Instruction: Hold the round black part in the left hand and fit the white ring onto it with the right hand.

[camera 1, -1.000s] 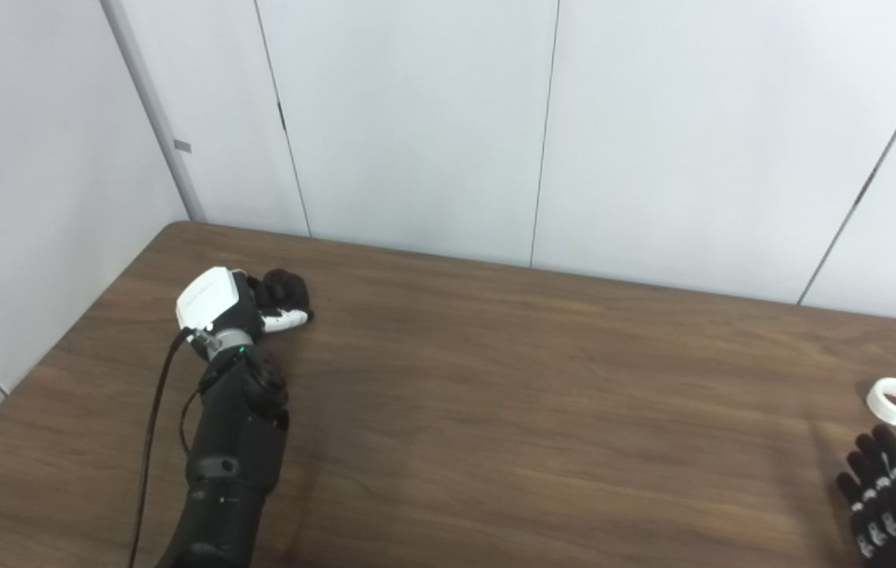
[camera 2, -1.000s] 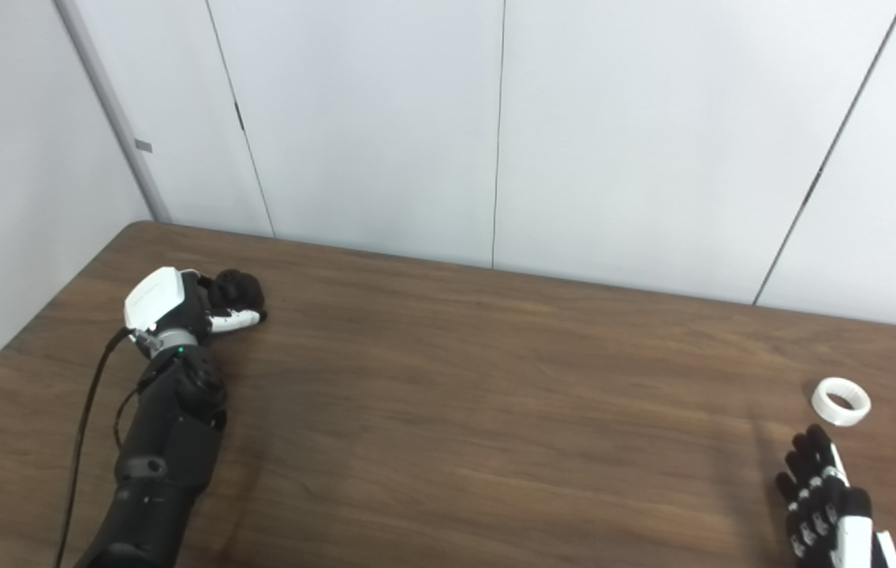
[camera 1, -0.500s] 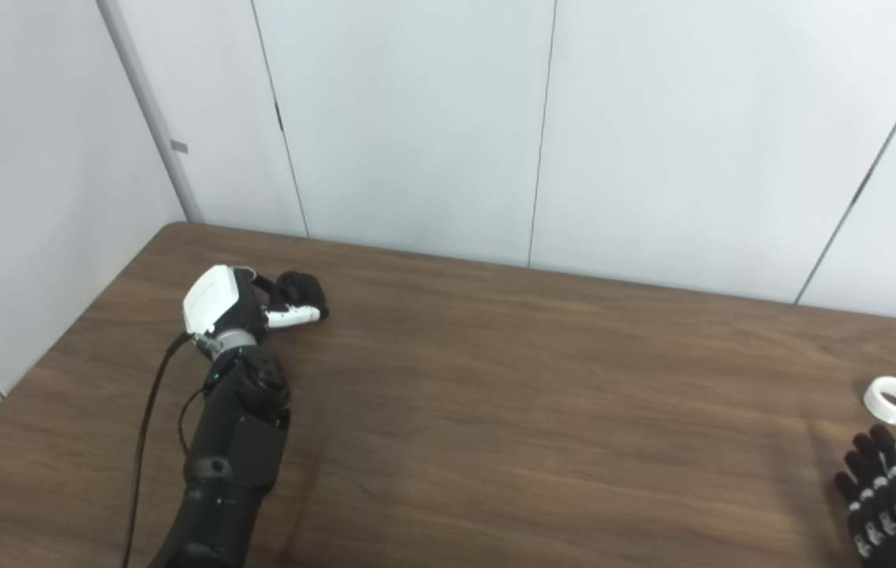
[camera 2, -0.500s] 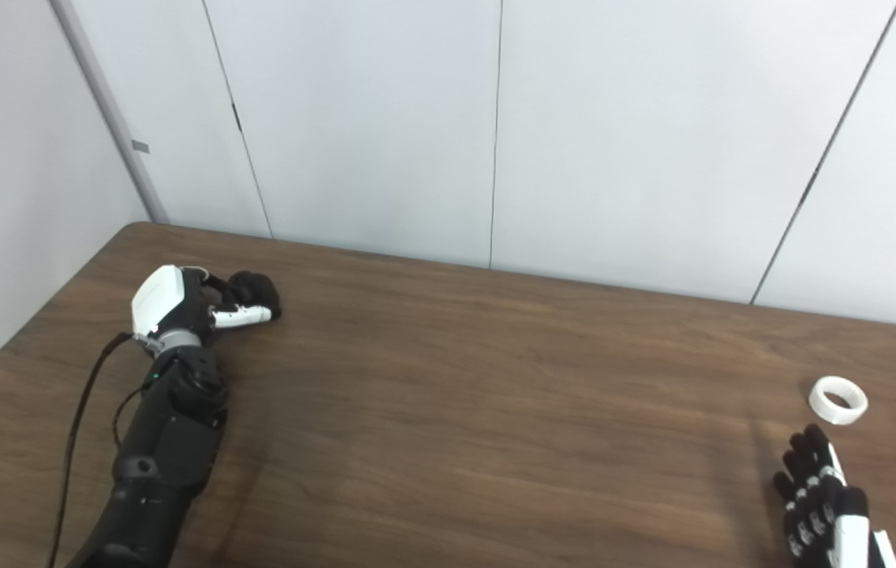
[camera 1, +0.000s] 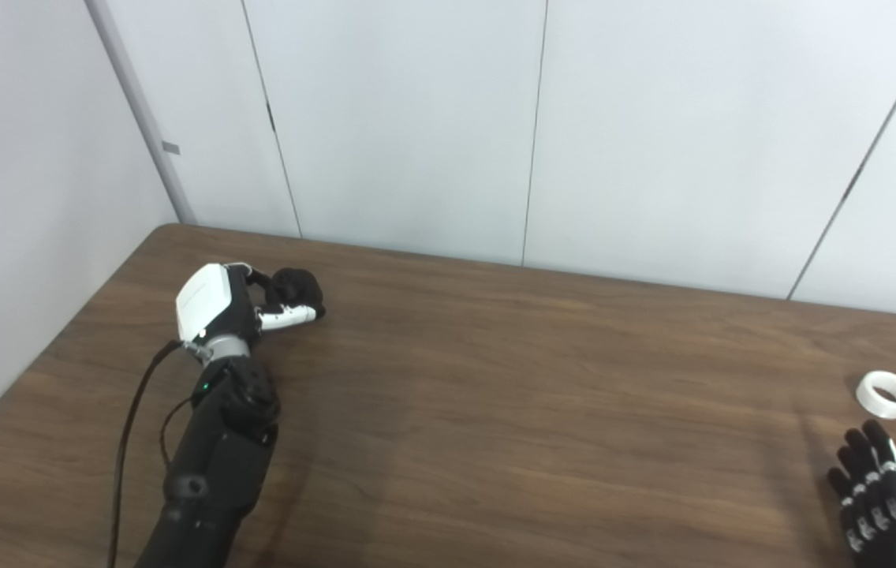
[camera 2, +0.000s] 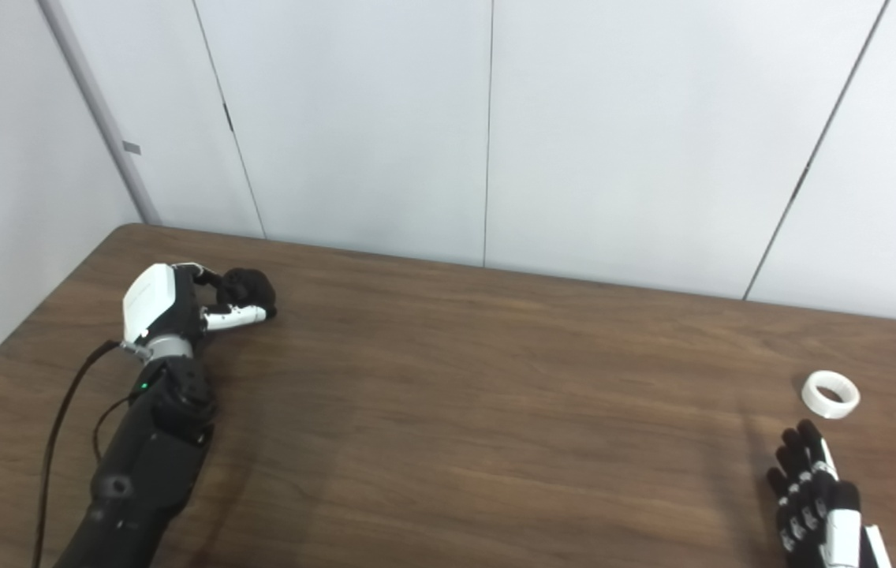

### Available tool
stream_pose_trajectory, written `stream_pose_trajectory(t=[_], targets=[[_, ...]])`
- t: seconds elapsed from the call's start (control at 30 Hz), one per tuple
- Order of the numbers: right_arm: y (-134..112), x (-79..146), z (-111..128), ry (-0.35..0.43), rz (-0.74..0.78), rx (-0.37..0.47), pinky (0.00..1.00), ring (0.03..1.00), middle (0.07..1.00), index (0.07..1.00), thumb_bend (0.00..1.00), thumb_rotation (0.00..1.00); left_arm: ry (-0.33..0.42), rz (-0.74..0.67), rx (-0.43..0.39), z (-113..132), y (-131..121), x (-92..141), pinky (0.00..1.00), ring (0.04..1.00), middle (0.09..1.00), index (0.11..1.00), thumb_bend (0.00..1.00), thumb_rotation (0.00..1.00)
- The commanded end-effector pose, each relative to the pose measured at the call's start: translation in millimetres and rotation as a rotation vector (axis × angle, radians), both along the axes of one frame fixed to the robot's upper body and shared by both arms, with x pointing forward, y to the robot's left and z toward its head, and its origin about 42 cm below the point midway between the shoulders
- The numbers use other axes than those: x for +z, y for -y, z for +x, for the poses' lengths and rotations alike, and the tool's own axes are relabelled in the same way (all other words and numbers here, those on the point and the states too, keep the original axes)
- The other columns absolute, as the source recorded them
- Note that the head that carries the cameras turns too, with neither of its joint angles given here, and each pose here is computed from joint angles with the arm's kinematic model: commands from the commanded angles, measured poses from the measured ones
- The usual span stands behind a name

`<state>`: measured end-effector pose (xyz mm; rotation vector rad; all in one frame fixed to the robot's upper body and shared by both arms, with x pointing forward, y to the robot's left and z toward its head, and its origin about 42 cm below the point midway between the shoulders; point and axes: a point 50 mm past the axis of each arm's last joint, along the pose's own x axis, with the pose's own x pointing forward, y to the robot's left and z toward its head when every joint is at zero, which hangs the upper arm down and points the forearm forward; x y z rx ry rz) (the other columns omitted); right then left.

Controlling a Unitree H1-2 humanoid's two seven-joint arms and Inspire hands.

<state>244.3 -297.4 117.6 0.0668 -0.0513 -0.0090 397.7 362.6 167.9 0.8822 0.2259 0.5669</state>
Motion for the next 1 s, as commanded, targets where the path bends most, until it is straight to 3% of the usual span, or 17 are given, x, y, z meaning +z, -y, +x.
stream_pose_trajectory(t=[0.0,0.4,0.6,0.83,0.97], targets=[[-4.5,-4.6,-3.1,-0.028,0.008,0.002,1.0,1.0,0.989,0.984,0.6,1.0,0.113,0.03,-0.058,-1.1,12.1,29.7,0.92,0.857,0.76,0.486,0.52,0.05],[-8.2,0.0,-1.3,-0.021,-0.014,0.011,1.0,1.0,0.992,0.991,0.6,1.0,0.125,0.014,-0.317,-47.6,85.6,40.9,0.81,0.885,0.787,0.487,0.52,0.05],[-14.8,4.0,-1.5,-0.025,0.009,0.001,1.0,1.0,0.987,0.986,0.61,1.0,0.11,0.009,-0.487,-74.3,124.3,47.0,0.81,0.879,0.784,0.486,0.52,0.05],[-26.0,8.7,-0.6,-0.027,0.008,-0.011,1.0,1.0,0.984,0.984,0.6,1.0,0.062,0.081,-0.686,-102.0,163.0,35.9,0.96,0.875,0.771,0.486,0.52,0.05],[-32.2,12.9,-1.5,-0.029,0.016,-0.008,1.0,1.0,0.989,0.988,0.59,1.0,0.042,0.094,-0.79,-120.0,180.0,20.5,0.96,0.871,0.771,0.486,0.52,0.05]])
